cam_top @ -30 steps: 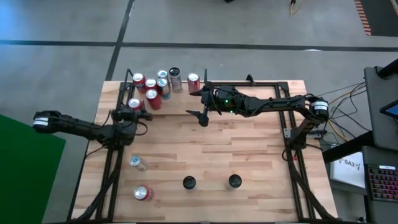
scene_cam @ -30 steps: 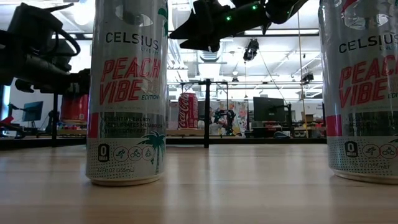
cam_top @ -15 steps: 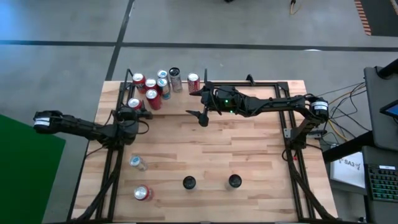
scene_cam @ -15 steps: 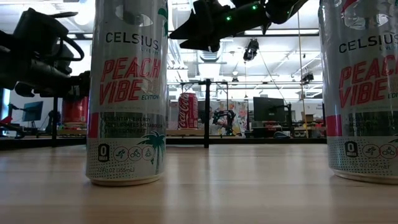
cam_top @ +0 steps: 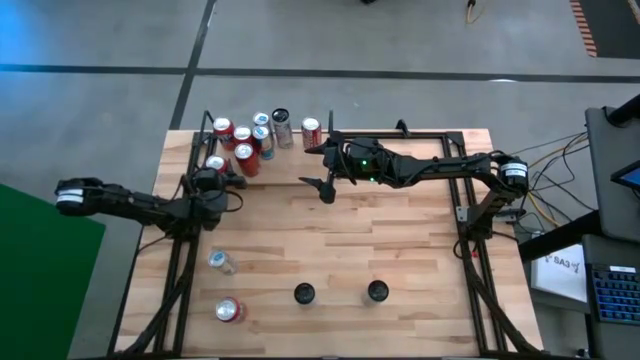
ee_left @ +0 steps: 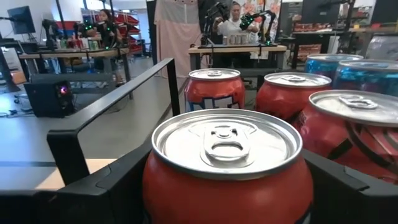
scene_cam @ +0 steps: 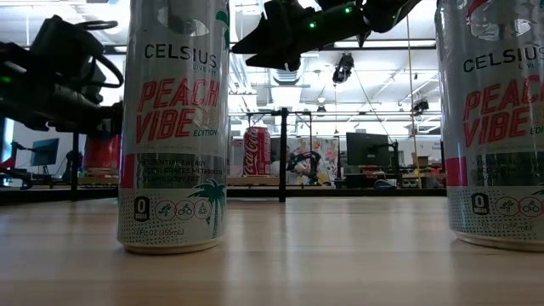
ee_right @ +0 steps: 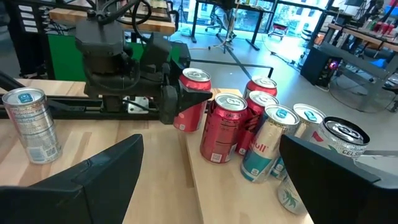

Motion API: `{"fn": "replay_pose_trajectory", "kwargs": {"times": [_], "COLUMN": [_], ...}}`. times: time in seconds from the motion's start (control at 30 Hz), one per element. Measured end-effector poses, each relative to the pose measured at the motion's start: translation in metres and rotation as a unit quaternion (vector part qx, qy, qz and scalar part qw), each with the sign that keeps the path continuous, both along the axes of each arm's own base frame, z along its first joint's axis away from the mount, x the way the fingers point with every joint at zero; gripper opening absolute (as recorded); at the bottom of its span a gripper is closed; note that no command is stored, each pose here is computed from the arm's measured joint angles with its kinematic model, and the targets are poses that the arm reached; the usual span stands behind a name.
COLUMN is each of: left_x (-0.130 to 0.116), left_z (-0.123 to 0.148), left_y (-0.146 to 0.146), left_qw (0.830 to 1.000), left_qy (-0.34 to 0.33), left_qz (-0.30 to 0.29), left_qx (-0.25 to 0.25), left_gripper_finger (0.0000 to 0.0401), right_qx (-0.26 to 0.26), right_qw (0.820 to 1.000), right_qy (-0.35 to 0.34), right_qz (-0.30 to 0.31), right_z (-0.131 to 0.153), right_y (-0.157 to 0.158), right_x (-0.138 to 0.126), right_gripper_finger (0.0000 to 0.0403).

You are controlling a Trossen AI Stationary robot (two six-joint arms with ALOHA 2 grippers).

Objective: Place canned beverage on shelf
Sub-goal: Put the top orange soda can on the shelf aligned with the other orange soda can

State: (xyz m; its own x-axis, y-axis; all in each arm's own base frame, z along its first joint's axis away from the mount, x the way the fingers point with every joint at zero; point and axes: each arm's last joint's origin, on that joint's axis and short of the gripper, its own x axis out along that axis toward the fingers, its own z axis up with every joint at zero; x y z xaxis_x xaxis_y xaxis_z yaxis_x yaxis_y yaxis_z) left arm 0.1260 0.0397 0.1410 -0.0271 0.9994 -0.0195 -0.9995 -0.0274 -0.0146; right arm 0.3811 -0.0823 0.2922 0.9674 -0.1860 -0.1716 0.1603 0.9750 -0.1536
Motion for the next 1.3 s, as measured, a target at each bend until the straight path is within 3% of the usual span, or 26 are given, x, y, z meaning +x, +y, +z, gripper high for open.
{"fn": "replay_pose_trajectory", "kwargs": {"times": [1.3], "left_x": [0.014], "left_z": [0.001], "left_y": [0.007], "left_qw": [1.0], "left_qy": [0.027], "left_qz": [0.009], "left_qx": [-0.007], "left_gripper_finger": [0.03], "right_qx": [0.002], "right_qw": [1.0], "right_qy": [0.0], "right_qz": [0.0], "right_z": [0.0], "right_y": [0.0], "right_x": [0.0], "right_gripper_finger": [0.0366]}}
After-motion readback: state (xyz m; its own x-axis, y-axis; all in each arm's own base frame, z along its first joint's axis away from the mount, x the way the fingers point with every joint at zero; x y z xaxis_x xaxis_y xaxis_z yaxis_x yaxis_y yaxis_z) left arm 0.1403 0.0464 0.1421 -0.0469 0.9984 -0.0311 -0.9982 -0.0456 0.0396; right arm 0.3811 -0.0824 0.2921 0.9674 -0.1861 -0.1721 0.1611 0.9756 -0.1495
